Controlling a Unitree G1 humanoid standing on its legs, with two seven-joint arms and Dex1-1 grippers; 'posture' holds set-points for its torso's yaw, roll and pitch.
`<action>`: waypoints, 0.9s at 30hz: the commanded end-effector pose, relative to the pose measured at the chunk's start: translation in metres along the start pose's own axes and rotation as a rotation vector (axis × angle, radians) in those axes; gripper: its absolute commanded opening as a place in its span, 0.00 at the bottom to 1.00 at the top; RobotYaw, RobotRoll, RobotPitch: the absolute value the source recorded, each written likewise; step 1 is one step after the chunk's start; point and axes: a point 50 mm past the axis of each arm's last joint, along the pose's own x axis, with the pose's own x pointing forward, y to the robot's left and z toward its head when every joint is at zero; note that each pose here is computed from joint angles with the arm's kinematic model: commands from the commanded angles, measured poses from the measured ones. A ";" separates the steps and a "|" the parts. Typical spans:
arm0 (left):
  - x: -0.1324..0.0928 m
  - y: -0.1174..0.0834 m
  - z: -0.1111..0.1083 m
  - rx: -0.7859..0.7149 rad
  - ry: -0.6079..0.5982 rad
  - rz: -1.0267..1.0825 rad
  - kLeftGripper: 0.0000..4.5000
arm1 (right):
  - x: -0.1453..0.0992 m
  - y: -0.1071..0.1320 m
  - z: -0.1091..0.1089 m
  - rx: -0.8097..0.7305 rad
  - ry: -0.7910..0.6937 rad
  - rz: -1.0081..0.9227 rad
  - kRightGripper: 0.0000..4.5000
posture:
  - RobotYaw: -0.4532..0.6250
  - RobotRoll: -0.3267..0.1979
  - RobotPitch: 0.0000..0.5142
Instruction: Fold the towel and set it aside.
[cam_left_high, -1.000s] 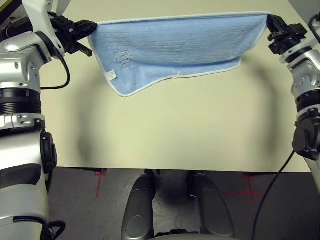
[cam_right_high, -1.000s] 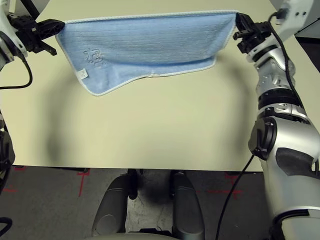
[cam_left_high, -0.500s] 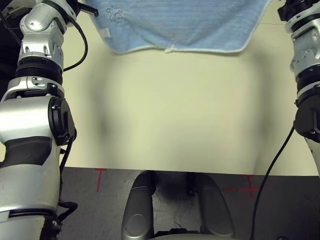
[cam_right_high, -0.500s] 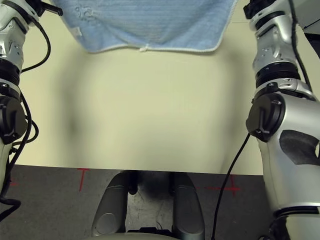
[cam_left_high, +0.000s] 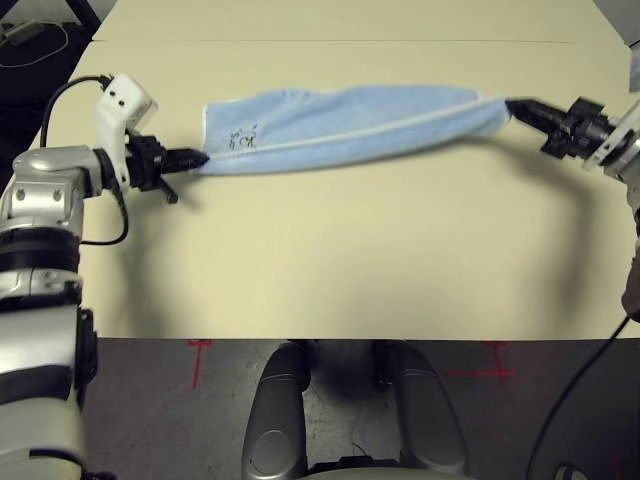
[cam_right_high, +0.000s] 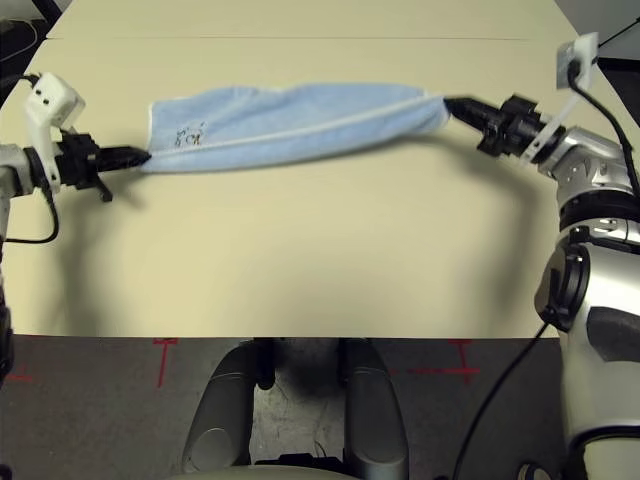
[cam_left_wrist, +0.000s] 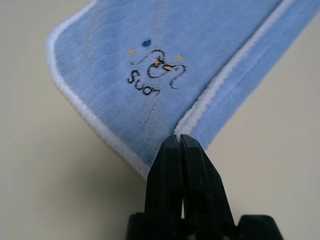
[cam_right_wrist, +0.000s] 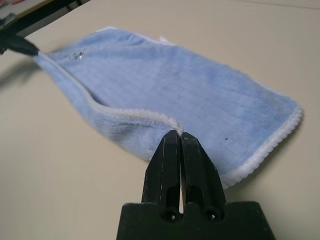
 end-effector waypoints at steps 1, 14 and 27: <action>-0.007 -0.009 -0.006 -0.033 0.065 -0.070 0.01 | -0.013 0.005 -0.007 -0.022 0.184 0.095 0.00 | 0.42 0.62 0.60; -0.024 -0.026 -0.014 -0.124 0.160 -0.196 0.01 | -0.045 0.016 -0.033 -0.108 0.543 0.186 0.00 | 0.42 0.62 0.61; -0.023 -0.014 -0.002 -0.123 0.103 -0.115 0.01 | -0.027 0.015 -0.024 -0.111 0.389 0.194 0.00 | 0.43 0.62 0.61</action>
